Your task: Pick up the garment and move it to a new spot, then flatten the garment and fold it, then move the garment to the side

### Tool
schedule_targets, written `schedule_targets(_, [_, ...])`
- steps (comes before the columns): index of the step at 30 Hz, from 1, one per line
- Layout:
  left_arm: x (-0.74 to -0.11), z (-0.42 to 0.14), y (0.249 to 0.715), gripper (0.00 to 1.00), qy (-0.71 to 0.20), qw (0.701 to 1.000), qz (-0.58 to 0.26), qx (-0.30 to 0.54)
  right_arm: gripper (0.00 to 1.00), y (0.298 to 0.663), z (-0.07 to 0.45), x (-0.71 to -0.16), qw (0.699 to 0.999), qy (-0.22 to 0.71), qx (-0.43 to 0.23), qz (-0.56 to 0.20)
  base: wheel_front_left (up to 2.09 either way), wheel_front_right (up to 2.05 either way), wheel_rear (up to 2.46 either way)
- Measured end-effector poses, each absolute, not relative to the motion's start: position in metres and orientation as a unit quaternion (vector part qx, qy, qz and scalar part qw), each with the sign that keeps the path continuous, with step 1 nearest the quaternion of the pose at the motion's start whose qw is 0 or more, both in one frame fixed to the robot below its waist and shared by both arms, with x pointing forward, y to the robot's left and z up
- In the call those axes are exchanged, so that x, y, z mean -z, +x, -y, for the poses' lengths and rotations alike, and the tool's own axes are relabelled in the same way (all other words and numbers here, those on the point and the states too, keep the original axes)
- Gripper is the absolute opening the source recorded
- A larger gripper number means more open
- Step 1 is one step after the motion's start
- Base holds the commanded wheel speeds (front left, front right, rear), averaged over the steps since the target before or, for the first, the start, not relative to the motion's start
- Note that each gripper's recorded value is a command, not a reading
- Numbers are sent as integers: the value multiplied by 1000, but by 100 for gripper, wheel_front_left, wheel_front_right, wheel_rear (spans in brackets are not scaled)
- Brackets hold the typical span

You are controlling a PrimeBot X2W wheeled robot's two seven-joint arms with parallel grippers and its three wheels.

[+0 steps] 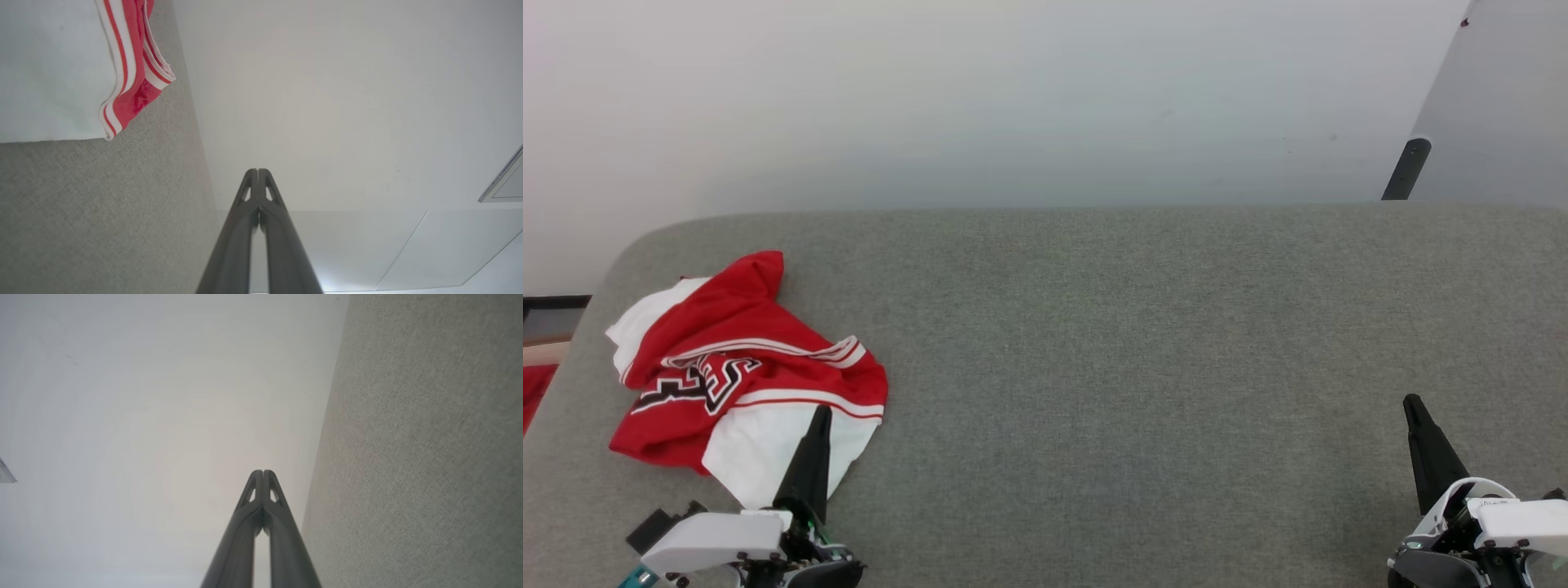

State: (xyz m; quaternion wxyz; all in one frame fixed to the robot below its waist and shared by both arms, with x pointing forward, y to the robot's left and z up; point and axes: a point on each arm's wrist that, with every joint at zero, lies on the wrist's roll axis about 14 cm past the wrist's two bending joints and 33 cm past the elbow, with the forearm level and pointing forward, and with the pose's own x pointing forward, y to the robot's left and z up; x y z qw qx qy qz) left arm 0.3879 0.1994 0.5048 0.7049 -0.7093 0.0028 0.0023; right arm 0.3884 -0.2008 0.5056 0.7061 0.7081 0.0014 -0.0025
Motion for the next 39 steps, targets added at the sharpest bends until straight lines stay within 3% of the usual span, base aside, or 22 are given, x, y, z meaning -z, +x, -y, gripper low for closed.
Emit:
schedule_targets(34, [-505, -199, 388, 0, -709, 705, -3, -2, 0, 388, 201, -506, 706, 708, 2, -1, 0, 0, 0])
schedule_targets(35, [-503, -199, 387, 100, -710, 705, -4, -4, 100, 388, 201, -505, 706, 708, 4, -2, 0, 0, 0])
schedule_targets(39, [-481, -197, 377, 100, -713, 700, -27, -28, 100, 379, 201, -484, 702, 711, 27, -23, 0, 0, 0])
